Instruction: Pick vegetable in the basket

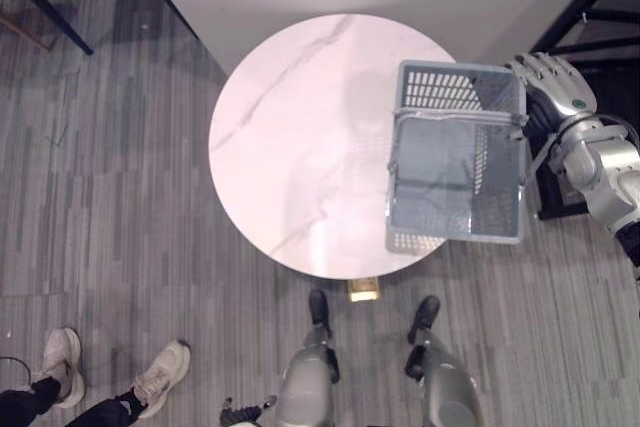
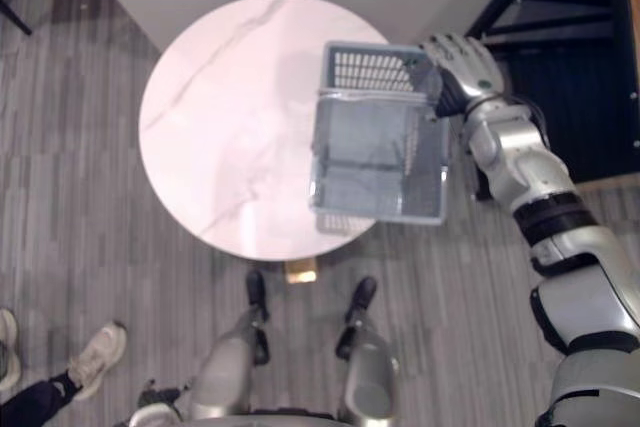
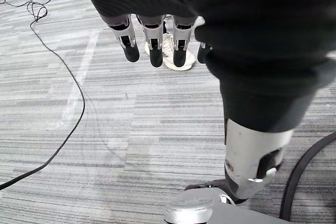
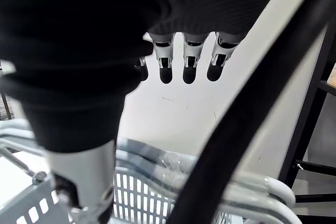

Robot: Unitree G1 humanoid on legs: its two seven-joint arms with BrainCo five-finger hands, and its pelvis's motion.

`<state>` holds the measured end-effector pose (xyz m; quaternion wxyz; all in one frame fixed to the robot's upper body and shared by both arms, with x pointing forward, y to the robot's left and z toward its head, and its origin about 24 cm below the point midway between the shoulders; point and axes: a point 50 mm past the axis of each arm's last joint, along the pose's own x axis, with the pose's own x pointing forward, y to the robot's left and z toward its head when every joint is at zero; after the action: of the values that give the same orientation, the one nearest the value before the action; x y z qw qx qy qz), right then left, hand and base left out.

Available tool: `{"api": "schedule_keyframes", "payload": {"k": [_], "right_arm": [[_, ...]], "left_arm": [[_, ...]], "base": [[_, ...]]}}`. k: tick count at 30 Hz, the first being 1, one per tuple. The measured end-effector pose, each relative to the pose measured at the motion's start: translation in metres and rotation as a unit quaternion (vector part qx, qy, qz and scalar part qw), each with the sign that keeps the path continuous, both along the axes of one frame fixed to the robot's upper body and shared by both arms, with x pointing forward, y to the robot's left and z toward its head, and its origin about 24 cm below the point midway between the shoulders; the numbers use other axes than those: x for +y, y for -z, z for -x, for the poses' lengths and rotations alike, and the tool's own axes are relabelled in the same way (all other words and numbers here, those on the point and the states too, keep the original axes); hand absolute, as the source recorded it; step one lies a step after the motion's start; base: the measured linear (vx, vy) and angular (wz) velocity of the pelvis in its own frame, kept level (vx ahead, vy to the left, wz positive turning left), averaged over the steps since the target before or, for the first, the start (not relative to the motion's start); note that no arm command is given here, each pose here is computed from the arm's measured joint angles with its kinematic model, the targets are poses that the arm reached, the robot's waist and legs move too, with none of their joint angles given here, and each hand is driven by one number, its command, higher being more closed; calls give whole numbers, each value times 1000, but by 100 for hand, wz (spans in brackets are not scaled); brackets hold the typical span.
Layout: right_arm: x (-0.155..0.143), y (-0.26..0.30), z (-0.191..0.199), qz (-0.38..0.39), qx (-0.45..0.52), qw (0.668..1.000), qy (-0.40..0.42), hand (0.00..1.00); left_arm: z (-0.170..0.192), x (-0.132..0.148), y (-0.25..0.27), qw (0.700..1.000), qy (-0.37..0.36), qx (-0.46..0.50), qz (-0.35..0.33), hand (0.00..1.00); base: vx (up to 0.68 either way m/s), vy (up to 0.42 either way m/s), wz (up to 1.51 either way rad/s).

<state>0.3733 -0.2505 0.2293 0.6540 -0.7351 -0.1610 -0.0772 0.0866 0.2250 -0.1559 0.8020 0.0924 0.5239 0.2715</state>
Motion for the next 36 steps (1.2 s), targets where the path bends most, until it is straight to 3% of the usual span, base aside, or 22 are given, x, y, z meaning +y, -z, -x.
{"api": "schedule_keyframes", "payload": {"k": [21, 34, 35, 36], "right_arm": [[-12, 15, -3, 24, 30, 999, 39, 0], [7, 18, -10, 2, 24, 999, 21, 0], [10, 19, -11, -1, 22, 1000, 18, 100], [13, 19, -12, -5, 22, 1000, 15, 100]], "left_arm": [[-8, -1, -2, 1000, 17, -6, -2, 0], [-9, -3, -1, 1000, 27, -5, -5, 0], [-9, -3, -1, 1000, 27, -5, -6, 0], [-9, -4, -1, 1000, 29, -4, -6, 0]], "base": [[18, -2, 0], [9, 0, 1], [0, 0, 0], [0, 0, 0]]}}
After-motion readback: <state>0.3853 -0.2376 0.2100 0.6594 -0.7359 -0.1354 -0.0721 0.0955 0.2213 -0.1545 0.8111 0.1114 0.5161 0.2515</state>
